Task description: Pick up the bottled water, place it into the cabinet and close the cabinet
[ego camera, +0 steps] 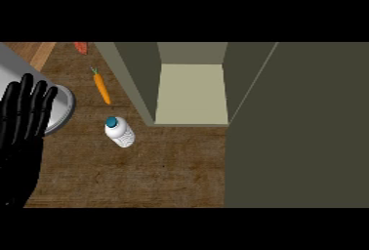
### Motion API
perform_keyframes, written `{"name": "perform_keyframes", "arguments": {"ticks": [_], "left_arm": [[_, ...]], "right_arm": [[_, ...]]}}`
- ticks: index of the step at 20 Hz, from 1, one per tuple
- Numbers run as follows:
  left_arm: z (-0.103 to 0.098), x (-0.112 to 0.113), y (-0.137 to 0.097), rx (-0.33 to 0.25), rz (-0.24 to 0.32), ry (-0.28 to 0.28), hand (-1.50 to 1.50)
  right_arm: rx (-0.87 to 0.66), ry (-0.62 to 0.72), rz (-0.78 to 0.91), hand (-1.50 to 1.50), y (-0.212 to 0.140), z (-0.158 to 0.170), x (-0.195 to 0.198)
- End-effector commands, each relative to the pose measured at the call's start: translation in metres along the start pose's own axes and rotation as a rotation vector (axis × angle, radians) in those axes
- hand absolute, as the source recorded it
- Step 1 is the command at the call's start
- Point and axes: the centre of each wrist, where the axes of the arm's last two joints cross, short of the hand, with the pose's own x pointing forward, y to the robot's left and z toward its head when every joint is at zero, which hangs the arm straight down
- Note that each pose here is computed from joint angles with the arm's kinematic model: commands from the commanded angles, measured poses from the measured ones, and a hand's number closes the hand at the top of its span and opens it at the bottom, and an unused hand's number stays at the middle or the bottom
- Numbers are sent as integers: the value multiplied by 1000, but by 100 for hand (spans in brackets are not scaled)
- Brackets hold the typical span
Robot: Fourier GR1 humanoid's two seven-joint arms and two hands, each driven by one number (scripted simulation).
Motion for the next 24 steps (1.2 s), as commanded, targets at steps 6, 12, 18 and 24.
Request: {"name": "perform_keyframes", "arguments": {"ticks": [6, 12, 18, 24], "left_arm": [[6, -7, -18, 543, -248, 49, -150], [8, 0, -67, 729, 22, 182, -150], [14, 6, -121, 732, 25, 181, -150], [20, 14, -142, 730, 26, 205, -150]], "right_arm": [[-3, 137, 57, -150, -17, 30, -1], [115, 213, -188, -150, 5, 57, 25], [114, 222, -178, -150, -14, 87, 74], [105, 189, -169, -150, -15, 94, 91]]}}
